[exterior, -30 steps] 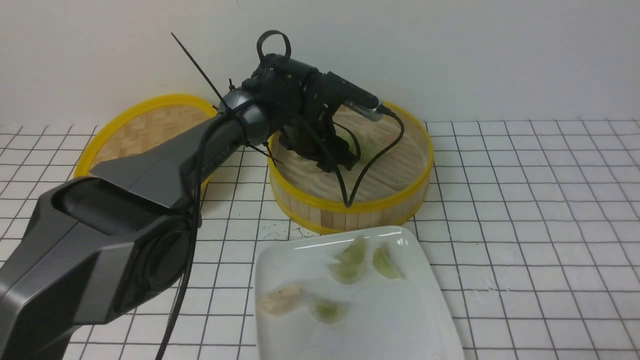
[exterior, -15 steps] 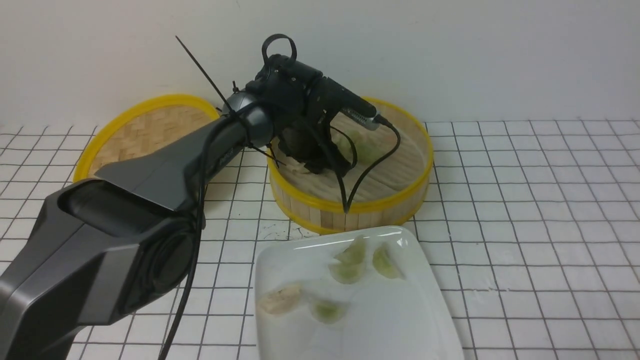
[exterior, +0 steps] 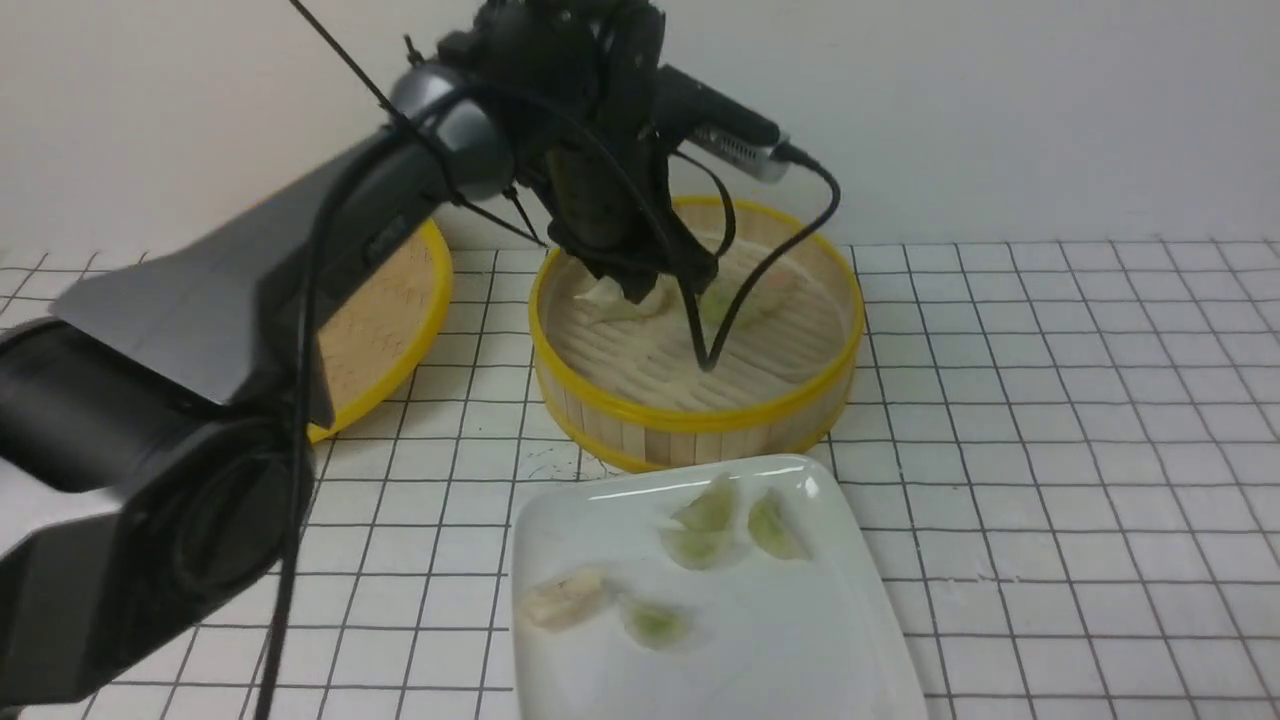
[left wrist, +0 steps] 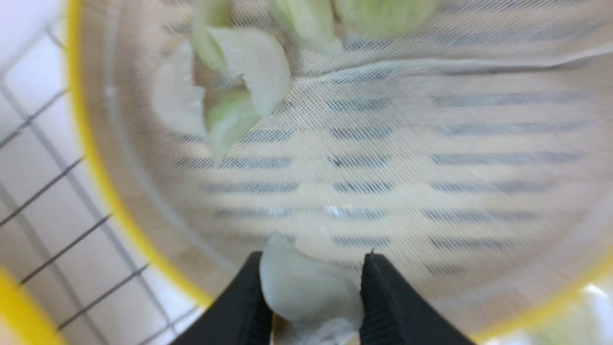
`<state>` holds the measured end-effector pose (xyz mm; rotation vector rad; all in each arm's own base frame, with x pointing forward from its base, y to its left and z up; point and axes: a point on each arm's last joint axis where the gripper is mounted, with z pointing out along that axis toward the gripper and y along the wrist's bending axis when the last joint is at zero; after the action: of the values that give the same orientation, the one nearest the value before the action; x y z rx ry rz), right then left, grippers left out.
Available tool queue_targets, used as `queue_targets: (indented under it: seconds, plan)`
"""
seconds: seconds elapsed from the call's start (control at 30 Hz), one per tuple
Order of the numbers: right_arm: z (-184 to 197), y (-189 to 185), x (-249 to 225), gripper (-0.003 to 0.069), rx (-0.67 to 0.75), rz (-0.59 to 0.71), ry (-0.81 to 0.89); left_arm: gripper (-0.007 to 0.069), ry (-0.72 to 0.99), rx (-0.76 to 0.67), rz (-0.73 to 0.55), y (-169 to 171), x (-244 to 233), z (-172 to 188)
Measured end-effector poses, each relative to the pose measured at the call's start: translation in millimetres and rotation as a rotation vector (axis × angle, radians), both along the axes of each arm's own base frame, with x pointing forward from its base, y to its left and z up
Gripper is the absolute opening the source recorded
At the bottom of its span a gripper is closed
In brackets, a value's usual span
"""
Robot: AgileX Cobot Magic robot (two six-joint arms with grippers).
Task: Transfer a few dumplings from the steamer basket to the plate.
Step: Use the left arm to put the dumpling into the plate
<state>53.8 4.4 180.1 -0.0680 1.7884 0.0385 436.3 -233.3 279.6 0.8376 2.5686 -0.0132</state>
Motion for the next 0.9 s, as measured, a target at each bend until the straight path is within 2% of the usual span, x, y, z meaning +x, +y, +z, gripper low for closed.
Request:
queue_targets:
  seconds: [0.1, 0.2, 0.3, 0.4, 0.57, 0.67, 0.8, 0.9]
  plan:
    - [0.0, 0.0, 0.0, -0.0015, 0.000, 0.000, 0.000, 0.0206, 0.032, -0.080, -0.006, 2.7, -20.2, 21.9]
    - [0.0, 0.0, 0.0, -0.0015, 0.000, 0.000, 0.000, 0.0206, 0.122, -0.160, -0.017, 0.6, -45.1, 27.2]
    - [0.0, 0.0, 0.0, -0.0015, 0.000, 0.000, 0.000, 0.0206, 0.213, -0.173, -0.027, -3.0, -61.3, 14.0]
    - [0.0, 0.0, 0.0, -0.0015, 0.000, 0.000, 0.000, 0.0206, 0.324, -0.105, -0.042, -11.0, -75.1, -23.0]
    - [0.0, 0.0, 0.0, -0.0015, 0.000, 0.000, 0.000, 0.0211, 0.414, -0.006, -0.027, -19.2, -74.2, -73.7]
    - [0.0, 0.0, 0.0, -0.0015, 0.000, 0.000, 0.000, 0.0294, 0.446, 0.018, -0.023, -23.8, -73.3, -92.3]
    - [0.0, 0.0, 0.0, -0.0015, 0.000, 0.000, 0.000, 0.0402, 0.451, 0.021, -0.018, -24.4, -73.2, -95.0]
    - [0.0, 0.0, 0.0, -0.0015, 0.000, 0.000, 0.000, 0.0386, 0.432, 0.011, -0.005, -23.6, -74.4, -85.7]
